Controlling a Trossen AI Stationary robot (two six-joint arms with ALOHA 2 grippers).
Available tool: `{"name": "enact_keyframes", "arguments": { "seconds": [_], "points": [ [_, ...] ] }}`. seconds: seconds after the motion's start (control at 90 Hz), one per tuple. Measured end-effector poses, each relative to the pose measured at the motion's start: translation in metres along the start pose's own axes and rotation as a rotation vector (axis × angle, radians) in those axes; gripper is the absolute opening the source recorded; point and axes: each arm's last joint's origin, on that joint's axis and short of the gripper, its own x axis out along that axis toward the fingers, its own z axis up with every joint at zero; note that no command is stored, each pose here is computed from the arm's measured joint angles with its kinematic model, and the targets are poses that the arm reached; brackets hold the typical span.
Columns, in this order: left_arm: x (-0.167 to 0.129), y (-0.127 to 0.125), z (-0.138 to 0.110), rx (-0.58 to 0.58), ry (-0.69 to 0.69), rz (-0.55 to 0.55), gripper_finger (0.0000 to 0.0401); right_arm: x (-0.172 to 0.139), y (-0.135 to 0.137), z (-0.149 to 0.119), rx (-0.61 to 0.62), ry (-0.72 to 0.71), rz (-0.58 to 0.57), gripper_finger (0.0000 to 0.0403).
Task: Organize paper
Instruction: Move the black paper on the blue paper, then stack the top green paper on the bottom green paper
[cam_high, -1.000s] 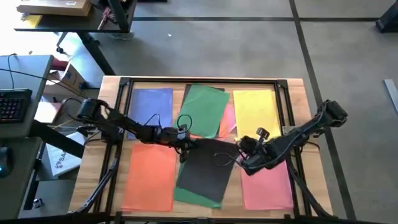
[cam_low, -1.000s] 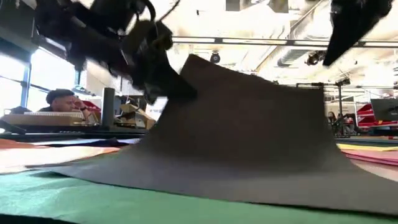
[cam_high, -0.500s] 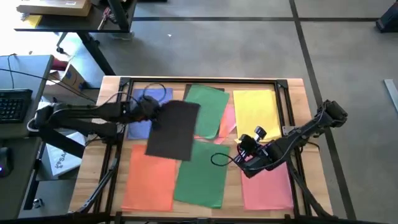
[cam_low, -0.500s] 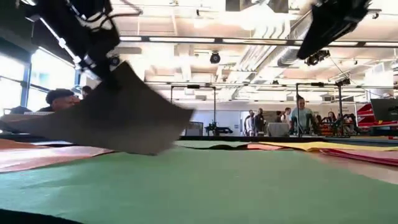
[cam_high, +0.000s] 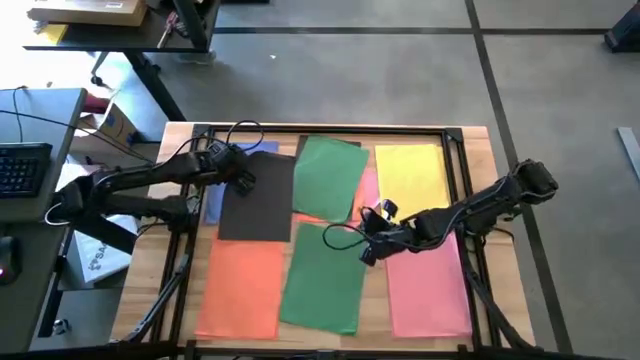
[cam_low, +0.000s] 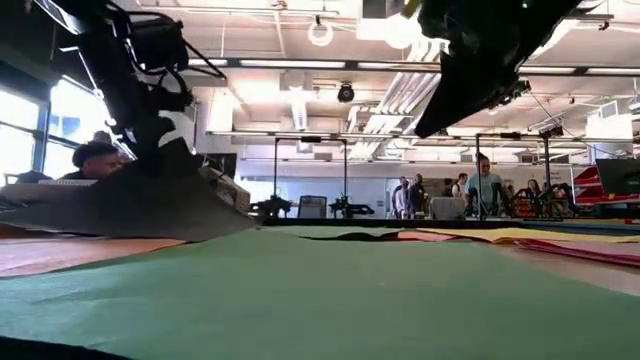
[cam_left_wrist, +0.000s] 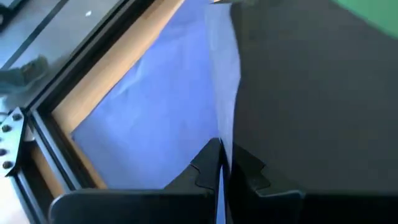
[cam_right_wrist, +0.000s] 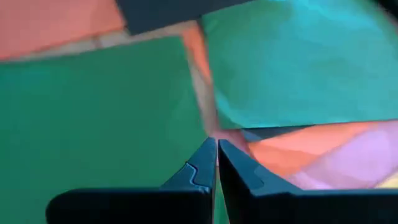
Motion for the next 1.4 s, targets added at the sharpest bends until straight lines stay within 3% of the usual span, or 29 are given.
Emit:
{"name": "enact_keyframes", "arguments": {
  "seconds": [0.122,0.278,0.444,0.611,0.822,1.178,1.4],
  "points": [
    [0.009,0.001,0.001,-0.004,0.044,0.040,0.0001,0.010,-0.001,0.001,-0.097,-0.019,0.017,0.0030],
    [0.019,0.000,0.000,-0.003,0.098,0.076,0.0023,0.036,0.002,-0.002,-0.353,-0.020,-0.018,0.0096],
    [0.025,-0.001,0.000,0.008,0.129,0.084,0.0078,0.075,0.003,-0.009,-0.497,-0.019,-0.100,0.0162],
    [0.025,-0.003,0.000,0.024,0.133,0.012,0.0145,0.103,0.002,-0.010,-0.583,0.032,-0.182,0.0194],
    [0.015,-0.005,0.004,0.013,0.109,-0.123,0.0199,0.118,0.001,-0.006,-0.628,0.093,-0.191,0.0193],
    [-0.033,-0.010,0.023,0.034,-0.120,-0.221,0.0204,0.123,-0.017,0.000,-0.604,0.170,-0.188,0.0161],
    [-0.042,-0.005,0.017,0.035,-0.144,-0.097,0.0204,0.125,-0.025,-0.001,-0.569,0.207,-0.203,0.0111]
  ]
}}
